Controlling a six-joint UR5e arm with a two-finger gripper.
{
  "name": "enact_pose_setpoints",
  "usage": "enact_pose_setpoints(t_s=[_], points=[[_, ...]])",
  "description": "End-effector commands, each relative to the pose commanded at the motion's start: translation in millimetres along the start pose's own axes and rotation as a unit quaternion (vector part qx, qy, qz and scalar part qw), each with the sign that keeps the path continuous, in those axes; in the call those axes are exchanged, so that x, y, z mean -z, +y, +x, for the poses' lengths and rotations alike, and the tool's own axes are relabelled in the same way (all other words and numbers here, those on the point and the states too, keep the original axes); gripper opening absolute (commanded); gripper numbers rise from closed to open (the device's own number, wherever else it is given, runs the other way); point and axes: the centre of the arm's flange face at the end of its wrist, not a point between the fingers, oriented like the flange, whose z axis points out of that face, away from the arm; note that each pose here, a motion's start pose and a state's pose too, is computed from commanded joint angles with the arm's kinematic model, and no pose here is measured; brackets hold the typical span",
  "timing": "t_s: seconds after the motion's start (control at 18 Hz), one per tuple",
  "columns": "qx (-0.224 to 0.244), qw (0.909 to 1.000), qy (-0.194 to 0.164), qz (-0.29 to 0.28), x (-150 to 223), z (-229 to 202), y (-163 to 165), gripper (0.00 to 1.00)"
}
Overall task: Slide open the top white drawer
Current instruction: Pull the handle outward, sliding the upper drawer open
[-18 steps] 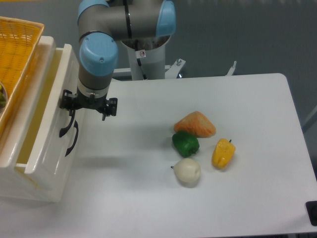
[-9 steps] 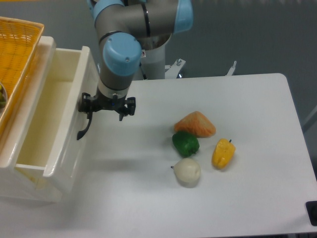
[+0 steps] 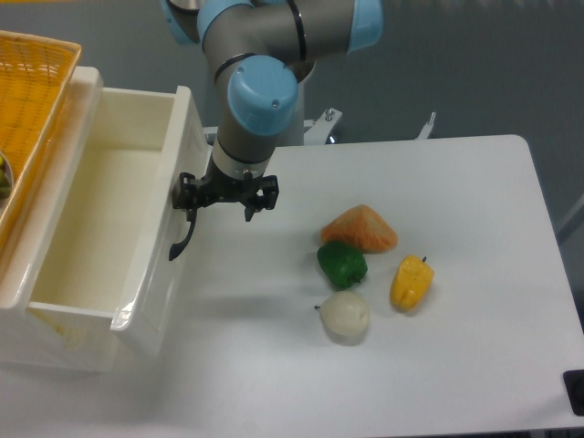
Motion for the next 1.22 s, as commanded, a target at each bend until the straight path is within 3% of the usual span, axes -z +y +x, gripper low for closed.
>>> enact_pose_setpoints(t_s=[1.22], points=[[0.025,0.9996,0.013,0.003,7.9,-40.0,-3.4,1.0]])
